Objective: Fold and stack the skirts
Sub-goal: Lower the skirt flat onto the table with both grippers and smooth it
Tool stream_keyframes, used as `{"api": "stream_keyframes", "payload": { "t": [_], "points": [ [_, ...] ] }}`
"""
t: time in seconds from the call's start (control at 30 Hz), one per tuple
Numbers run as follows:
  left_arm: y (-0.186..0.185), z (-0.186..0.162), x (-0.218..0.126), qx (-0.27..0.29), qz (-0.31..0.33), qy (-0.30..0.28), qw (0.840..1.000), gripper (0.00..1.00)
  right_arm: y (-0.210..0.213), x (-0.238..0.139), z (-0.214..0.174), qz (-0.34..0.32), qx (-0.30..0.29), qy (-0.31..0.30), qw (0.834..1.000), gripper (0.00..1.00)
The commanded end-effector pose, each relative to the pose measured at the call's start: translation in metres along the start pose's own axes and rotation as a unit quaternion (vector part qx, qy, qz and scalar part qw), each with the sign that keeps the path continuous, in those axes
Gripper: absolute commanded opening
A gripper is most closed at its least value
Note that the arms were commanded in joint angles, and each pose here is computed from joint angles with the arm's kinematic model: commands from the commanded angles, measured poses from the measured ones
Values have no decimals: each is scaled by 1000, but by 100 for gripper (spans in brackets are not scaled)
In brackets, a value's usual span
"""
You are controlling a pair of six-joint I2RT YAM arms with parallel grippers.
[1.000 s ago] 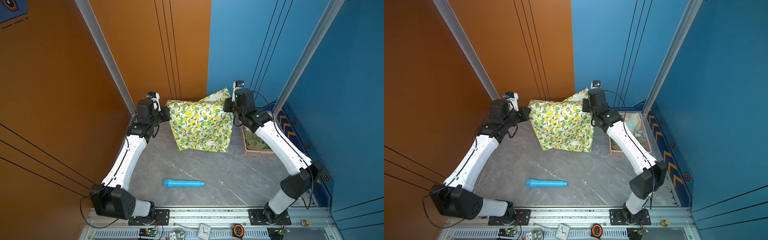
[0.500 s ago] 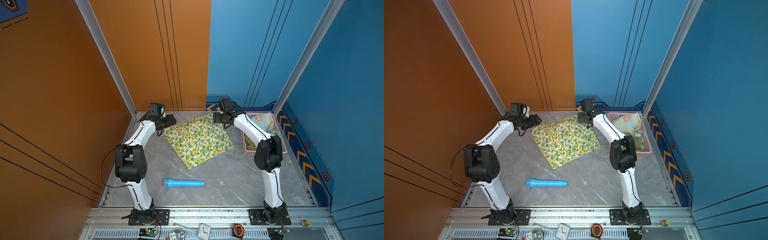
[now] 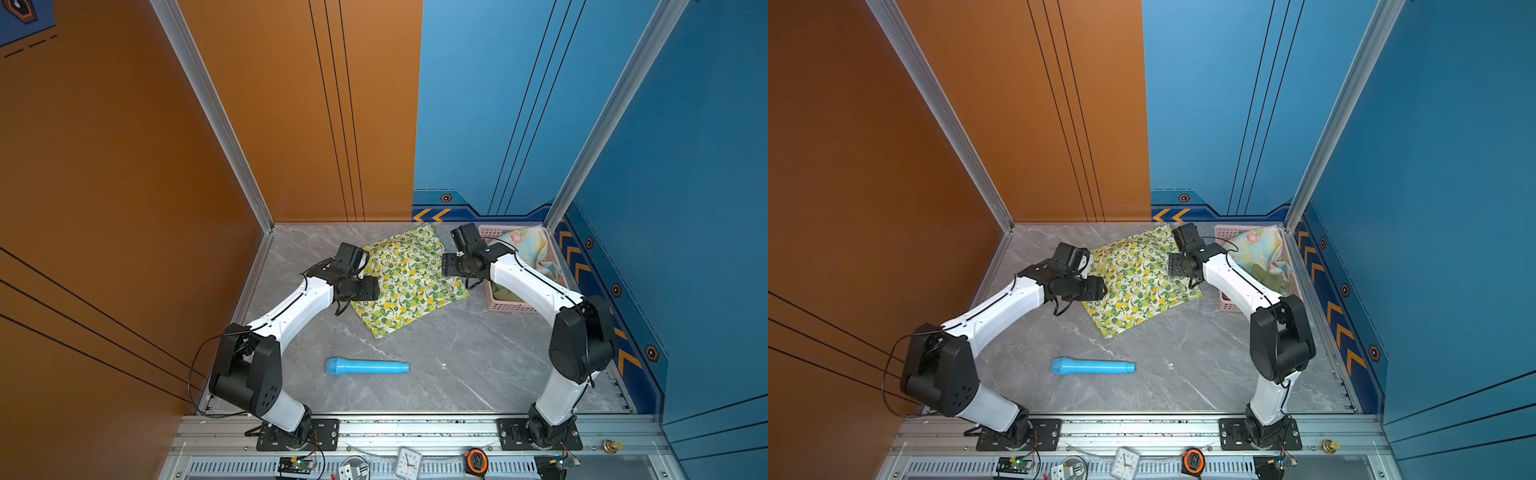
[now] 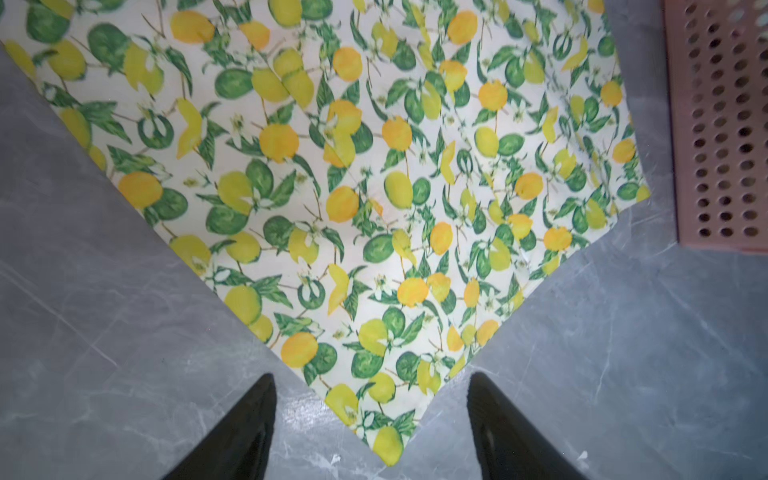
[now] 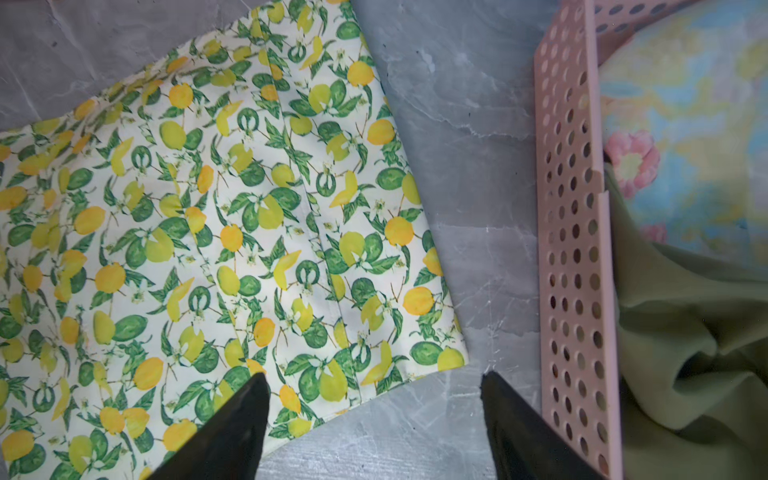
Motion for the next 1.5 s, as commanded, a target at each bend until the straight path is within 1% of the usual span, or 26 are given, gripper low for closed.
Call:
{"api": "stream_keyframes", "payload": {
  "t": [0.0,0.1,0.23,0.47,0.67,0.83,0.87,0.93,0.97,1.0,1.1,1.3,1.47],
  "points": [
    [-1,-29,-2,-27,26,23,999,71,2,-8,3,14,22,-16,1000,80],
    [-3,-57,8,-50,34,56,997,67,4,-11,3,20,26,-20,999,80],
    [-11,-70,17,-55,38,68,995,66,7,-13,2,24,25,-23,999,80],
    [-25,-68,36,-44,37,76,995,63,8,-13,-5,27,25,-20,999,80],
    [-28,-69,49,-33,44,88,995,60,6,-18,-4,25,24,-27,999,80],
    [-26,-75,61,-35,47,100,993,58,6,-17,-5,24,24,-25,999,80],
    [-26,-76,63,-35,48,102,993,56,7,-17,-5,25,23,-24,999,80],
    [-23,-77,67,-37,51,97,993,47,7,-17,-5,25,22,-25,999,80],
    [-22,-75,67,-39,52,95,993,39,7,-16,-5,24,21,-25,999,80],
    [-19,-74,68,-42,52,92,993,28,6,-16,-6,22,20,-24,999,80],
    [-11,-65,64,-49,55,80,994,0,4,-13,-8,15,17,-22,999,80],
    [21,-48,42,-74,65,46,994,0,0,-4,-23,6,11,-1,1000,80],
    [54,-47,29,-104,79,36,991,0,2,11,-45,2,10,31,999,75]
  ]
}}
Point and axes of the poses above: each gripper's point midway between its finger pads, its own x axis out along the fingers, its own y axis along the line the jaws close on, z = x × y, the point moved 2 cm from there along -x, back along the fingers, and after that the axes turned 11 degrees about x, right-handed, at the moved point
